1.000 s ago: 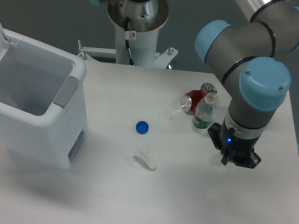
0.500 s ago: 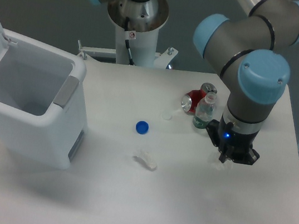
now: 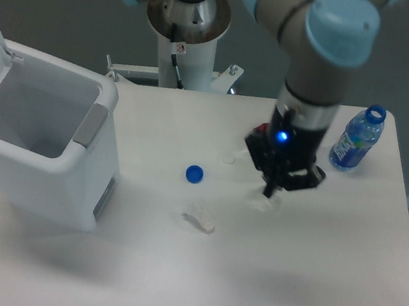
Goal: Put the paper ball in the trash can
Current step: 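Carry the held paper ball up and over the white trash bin, then open the gripper to drop the paper ball into the bin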
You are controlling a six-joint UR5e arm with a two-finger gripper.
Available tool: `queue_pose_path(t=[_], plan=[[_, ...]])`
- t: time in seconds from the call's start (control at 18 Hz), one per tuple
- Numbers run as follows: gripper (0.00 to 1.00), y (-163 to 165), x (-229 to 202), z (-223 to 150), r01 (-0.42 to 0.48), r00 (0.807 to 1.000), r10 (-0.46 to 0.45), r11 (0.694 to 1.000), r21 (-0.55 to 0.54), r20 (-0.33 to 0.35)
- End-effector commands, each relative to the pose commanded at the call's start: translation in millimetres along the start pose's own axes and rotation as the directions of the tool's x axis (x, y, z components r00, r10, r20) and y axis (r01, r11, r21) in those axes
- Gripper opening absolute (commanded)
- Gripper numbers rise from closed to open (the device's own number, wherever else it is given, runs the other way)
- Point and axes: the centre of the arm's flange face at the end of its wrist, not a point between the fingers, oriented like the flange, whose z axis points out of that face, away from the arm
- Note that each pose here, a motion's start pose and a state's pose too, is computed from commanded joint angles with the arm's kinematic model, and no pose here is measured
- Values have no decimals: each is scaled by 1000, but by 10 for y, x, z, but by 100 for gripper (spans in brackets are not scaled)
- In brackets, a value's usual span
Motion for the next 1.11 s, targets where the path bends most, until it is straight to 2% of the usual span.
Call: queue_pose_path(t=[0.28,0.5,0.67,0.89,1.11], plan=[[0,-227,651,-195,19,999,-15,997,73,-51],[0,-357,1169,-402,99,991,-86,987,128,-104],[0,-509,1478,-462,122,985,-102,982,146,-139],[0,-551,1752,-357,104,982,-81,986,133,-171],[0,-650,2081,-141,34,985,-5,986,165,-172]])
